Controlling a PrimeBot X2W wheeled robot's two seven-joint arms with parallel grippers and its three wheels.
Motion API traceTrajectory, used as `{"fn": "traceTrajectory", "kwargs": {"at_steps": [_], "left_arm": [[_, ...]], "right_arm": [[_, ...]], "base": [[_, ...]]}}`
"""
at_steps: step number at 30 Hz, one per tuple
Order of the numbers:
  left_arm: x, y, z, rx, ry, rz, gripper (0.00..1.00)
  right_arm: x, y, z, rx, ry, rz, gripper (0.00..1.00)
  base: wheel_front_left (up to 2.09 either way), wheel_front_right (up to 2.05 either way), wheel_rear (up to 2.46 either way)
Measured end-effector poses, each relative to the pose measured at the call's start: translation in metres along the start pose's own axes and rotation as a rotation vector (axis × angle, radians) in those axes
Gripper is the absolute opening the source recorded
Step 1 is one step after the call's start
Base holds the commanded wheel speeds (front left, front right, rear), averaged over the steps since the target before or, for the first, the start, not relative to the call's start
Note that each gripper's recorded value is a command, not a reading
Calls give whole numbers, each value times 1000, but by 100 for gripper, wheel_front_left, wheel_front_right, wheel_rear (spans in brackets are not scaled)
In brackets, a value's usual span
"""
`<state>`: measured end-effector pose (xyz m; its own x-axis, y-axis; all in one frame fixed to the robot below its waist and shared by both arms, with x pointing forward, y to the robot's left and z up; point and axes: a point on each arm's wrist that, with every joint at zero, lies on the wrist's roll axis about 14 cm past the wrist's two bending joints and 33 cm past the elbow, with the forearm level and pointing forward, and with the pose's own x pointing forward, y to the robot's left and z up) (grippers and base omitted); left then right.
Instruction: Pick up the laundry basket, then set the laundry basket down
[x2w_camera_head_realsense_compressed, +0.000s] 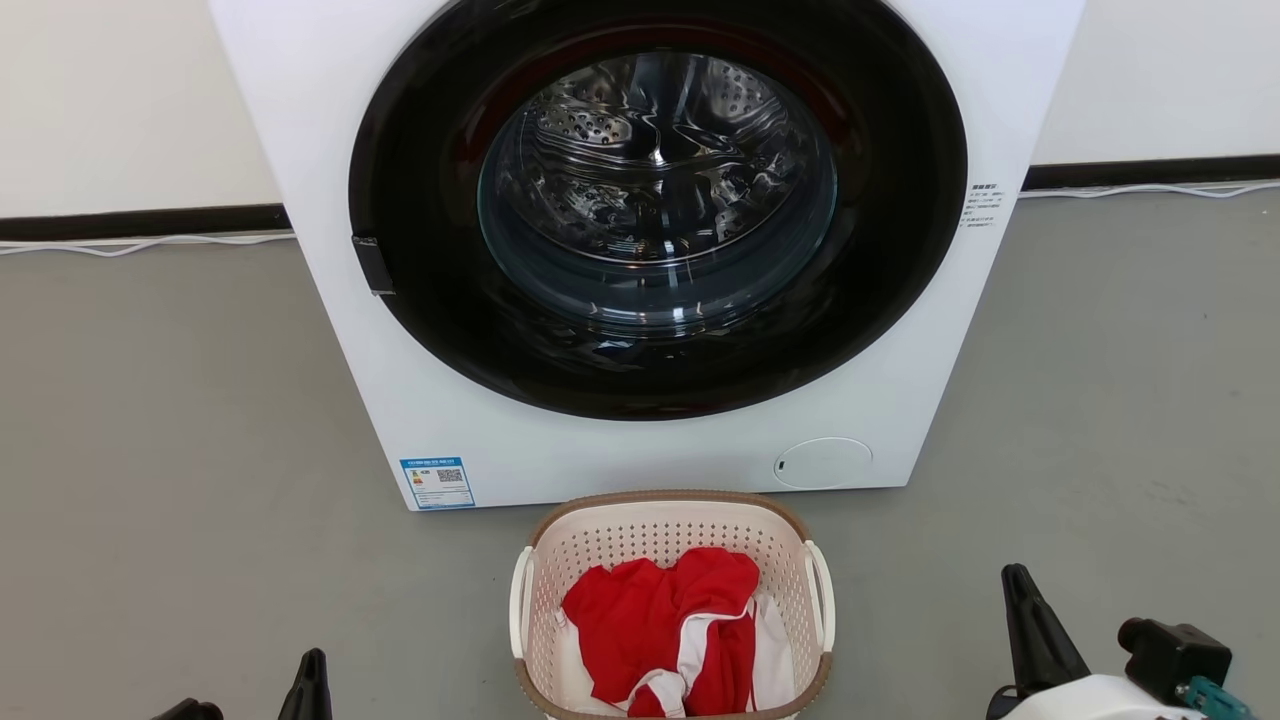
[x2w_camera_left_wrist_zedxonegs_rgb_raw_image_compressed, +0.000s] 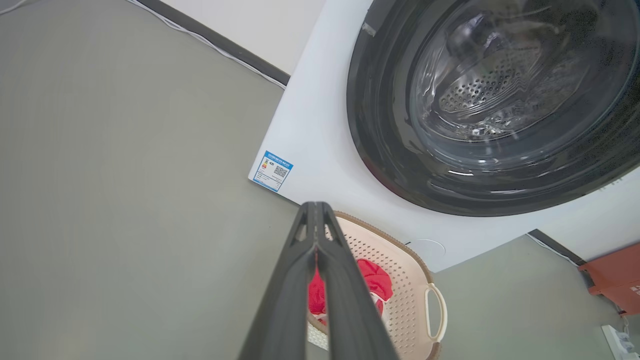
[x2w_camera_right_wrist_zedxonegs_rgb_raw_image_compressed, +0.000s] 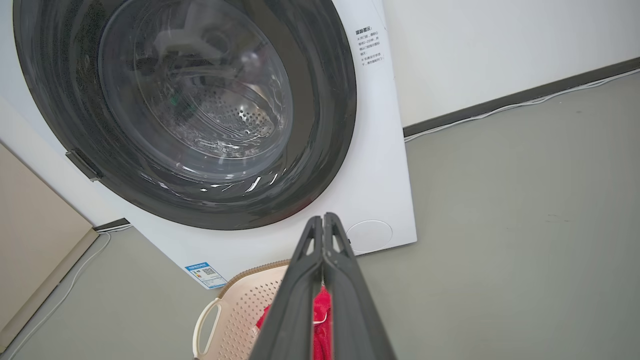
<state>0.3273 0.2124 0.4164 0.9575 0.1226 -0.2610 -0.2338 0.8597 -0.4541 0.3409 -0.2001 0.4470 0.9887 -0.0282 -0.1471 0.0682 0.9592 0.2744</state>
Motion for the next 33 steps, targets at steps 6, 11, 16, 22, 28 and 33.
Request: {"fn": "traceTrajectory", "kwargs": {"at_steps": [6,11,16,22,28,33], "left_arm": [[1,0,0,-64,8,4,0],[3,-3,2,-122,11,-2,0],[6,-6,6,-179,6,-8,0],[6,-7,5,-244,15,-10,0],[9,-10,8,-309,19,-15,0],[11,-13,10,-383,21,-26,0]], "right_arm": [[1,-2,1,79,1,-12,0],[2,-4,2,146,2,-26,0],[3,-6,3,213,0,-37,0],[4,-7,2,292,4,-46,0],[4,-9,3,373,4,-54,0],[9,-8,7,467,-4,-52,0]], "base": [[0,0,0],[0,0,0],[0,0,0],[0,0,0],[0,0,0],[0,0,0]]}}
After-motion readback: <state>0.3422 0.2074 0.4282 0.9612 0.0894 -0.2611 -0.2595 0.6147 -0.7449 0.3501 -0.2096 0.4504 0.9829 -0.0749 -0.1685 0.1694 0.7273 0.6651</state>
